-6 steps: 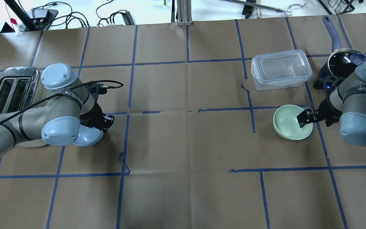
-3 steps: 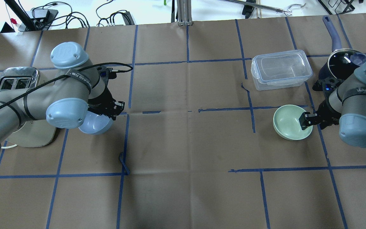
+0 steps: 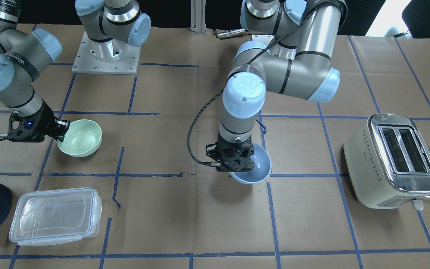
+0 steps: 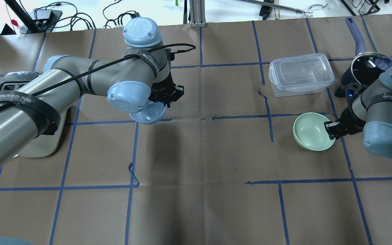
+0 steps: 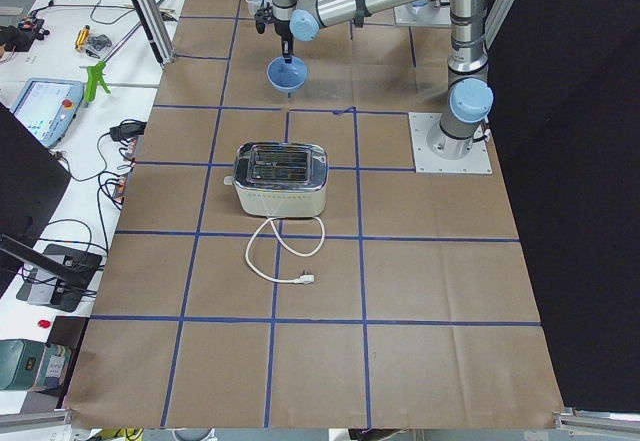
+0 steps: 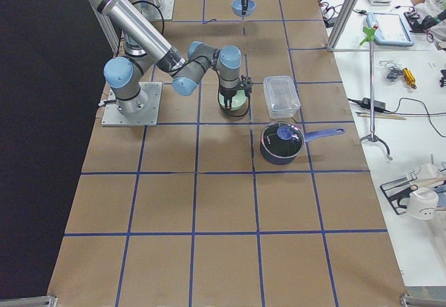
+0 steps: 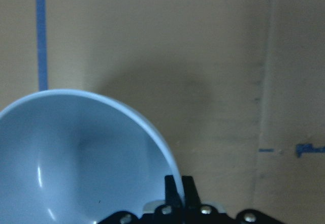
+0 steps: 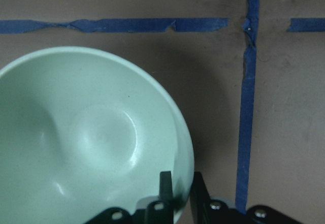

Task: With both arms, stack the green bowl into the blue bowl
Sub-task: 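Carry the blue bowl to table center with left while right lifts green bowl, then release the light blue bowl and raise the left gripper away, then move the green bowl with the right gripper over the blue bowl and lower it inside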

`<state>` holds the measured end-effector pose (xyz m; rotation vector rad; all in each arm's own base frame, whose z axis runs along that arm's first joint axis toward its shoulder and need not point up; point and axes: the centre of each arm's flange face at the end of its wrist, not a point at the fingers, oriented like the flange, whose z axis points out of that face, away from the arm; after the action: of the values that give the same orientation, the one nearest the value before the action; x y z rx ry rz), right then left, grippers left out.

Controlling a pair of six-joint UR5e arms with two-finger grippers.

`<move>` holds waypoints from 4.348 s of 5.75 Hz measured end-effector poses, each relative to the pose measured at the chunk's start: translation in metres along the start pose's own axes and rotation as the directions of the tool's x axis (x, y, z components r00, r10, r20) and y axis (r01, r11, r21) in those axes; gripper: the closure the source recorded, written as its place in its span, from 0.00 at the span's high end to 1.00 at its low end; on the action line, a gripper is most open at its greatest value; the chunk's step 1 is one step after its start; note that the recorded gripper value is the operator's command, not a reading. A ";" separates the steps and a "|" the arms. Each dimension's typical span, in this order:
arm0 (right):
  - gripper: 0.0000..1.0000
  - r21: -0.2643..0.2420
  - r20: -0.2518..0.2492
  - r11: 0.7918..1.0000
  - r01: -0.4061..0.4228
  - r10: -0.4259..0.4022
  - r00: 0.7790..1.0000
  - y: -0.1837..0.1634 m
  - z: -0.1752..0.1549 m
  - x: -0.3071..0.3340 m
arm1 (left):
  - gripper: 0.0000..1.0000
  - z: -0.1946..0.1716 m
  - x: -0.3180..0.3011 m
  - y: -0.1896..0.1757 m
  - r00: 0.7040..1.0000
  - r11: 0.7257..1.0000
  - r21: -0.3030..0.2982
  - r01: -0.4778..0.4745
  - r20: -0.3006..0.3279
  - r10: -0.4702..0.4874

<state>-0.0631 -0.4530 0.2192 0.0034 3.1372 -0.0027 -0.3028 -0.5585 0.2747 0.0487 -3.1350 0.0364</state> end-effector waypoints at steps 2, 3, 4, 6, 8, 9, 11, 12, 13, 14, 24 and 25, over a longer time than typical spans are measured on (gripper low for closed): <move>0.06 0.025 -0.017 1.000 -0.003 0.004 1.000 -0.016 -0.027 0.006 | 0.04 0.017 0.080 0.002 0.999 0.999 0.015 -0.035 -0.001 0.035; 0.06 0.020 -0.015 1.000 -0.006 0.007 1.000 -0.028 -0.053 0.010 | 0.04 0.029 0.102 0.006 0.999 0.998 0.012 -0.055 0.003 0.055; 0.06 -0.002 -0.005 1.000 -0.016 0.016 1.000 -0.042 -0.091 0.014 | 0.07 0.042 0.114 0.011 0.998 0.998 0.007 -0.070 0.006 0.070; 0.06 -0.045 0.012 0.999 -0.028 0.029 1.000 -0.065 -0.174 0.007 | 0.98 0.061 0.130 0.016 0.996 0.995 0.036 -0.094 -0.005 0.094; 0.06 -0.048 0.006 0.999 -0.022 0.022 1.000 -0.076 -0.223 -0.022 | 0.98 0.051 0.136 0.025 0.988 0.987 0.055 -0.152 -0.009 0.153; 0.06 -0.040 -0.005 0.999 -0.009 0.009 1.000 -0.079 -0.233 -0.041 | 0.98 0.029 0.128 0.023 0.987 0.985 0.067 -0.157 -0.012 0.158; 0.07 -0.042 -0.010 0.999 0.000 0.000 1.000 -0.080 -0.237 -0.054 | 0.98 -0.060 0.072 0.025 0.990 0.989 0.045 -0.138 -0.004 0.138; 0.07 -0.046 -0.007 0.999 0.000 0.000 1.000 -0.079 -0.237 -0.056 | 0.98 -0.118 0.029 0.036 0.995 0.994 0.021 -0.103 -0.002 0.103; 0.07 -0.047 -0.002 0.999 -0.025 0.025 1.000 -0.080 -0.235 -0.061 | 0.98 -0.172 -0.014 0.051 0.997 0.997 0.012 -0.071 0.002 0.071; 0.07 -0.042 -0.001 0.997 -0.061 0.061 0.998 -0.083 -0.233 -0.081 | 0.98 -0.204 -0.057 0.063 0.998 0.998 -0.017 -0.057 0.014 0.058; 0.07 -0.027 -0.021 0.970 -0.243 0.243 0.970 -0.099 -0.068 -0.385 | 0.98 -0.218 -0.152 0.071 0.994 0.992 -0.059 -0.108 0.013 0.109; 0.17 -0.038 -0.028 0.969 -0.242 0.241 0.970 -0.101 -0.056 -0.386 | 0.98 -0.219 -0.152 0.071 0.994 0.992 -0.060 -0.108 0.013 0.109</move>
<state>0.3222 -0.5549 0.2771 0.3884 3.1356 0.0627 -0.1514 -0.4777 0.4906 -0.1226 -3.1496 -0.0559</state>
